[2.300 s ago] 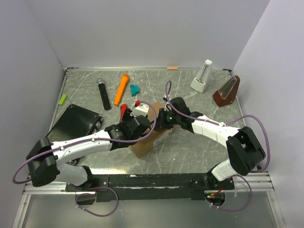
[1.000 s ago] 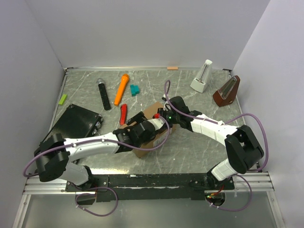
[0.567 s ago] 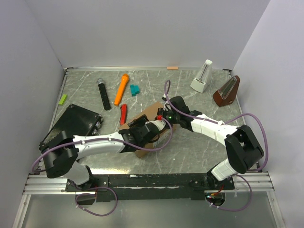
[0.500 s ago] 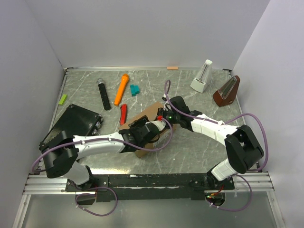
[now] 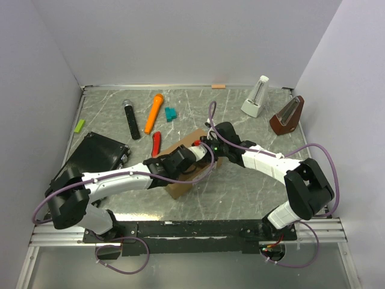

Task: Unpack the express box
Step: Open the express box at the center of the board.

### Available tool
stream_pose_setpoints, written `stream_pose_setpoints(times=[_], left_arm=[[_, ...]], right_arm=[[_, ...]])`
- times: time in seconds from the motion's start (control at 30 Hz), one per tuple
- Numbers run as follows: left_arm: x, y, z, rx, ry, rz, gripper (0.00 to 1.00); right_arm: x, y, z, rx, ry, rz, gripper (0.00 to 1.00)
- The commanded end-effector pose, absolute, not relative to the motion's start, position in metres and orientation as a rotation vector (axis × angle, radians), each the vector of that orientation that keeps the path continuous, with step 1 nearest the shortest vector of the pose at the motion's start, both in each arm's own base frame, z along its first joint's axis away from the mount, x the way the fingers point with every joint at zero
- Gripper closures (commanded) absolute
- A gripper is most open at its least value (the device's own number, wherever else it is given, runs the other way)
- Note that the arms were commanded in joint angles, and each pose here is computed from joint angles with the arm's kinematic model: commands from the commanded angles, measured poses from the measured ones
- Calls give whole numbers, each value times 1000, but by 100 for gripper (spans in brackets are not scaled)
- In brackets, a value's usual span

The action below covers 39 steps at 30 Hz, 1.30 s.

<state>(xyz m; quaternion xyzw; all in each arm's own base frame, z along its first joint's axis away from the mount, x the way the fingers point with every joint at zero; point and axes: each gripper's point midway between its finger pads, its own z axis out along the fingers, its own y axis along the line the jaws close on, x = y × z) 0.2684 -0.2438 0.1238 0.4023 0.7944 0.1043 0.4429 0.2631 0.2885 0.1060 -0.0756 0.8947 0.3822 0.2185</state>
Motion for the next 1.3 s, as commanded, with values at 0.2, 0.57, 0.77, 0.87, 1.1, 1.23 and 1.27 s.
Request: stream_pose_setpoints(times=[0.2, 0.57, 0.77, 0.87, 1.1, 1.23, 1.27], left_arm=[[292, -220, 173, 769, 1998, 211, 63], [299, -214, 181, 701, 2029, 135, 63], [305, -214, 183, 614, 2077, -53, 76], [304, -217, 182, 603, 2094, -130, 81], [303, -216, 171, 529, 2177, -287, 91], [301, -215, 167, 449, 2215, -409, 97], [300, -214, 166, 426, 2222, -432, 99]], right_arm=[[239, 247, 44, -199, 2699, 816, 69], [237, 247, 46, -209, 2692, 825, 69], [238, 251, 74, -222, 2588, 895, 57], [241, 251, 95, -220, 2532, 908, 50], [251, 240, 129, -213, 2427, 849, 49], [253, 230, 148, -184, 2348, 829, 49], [254, 226, 152, -175, 2328, 814, 48]])
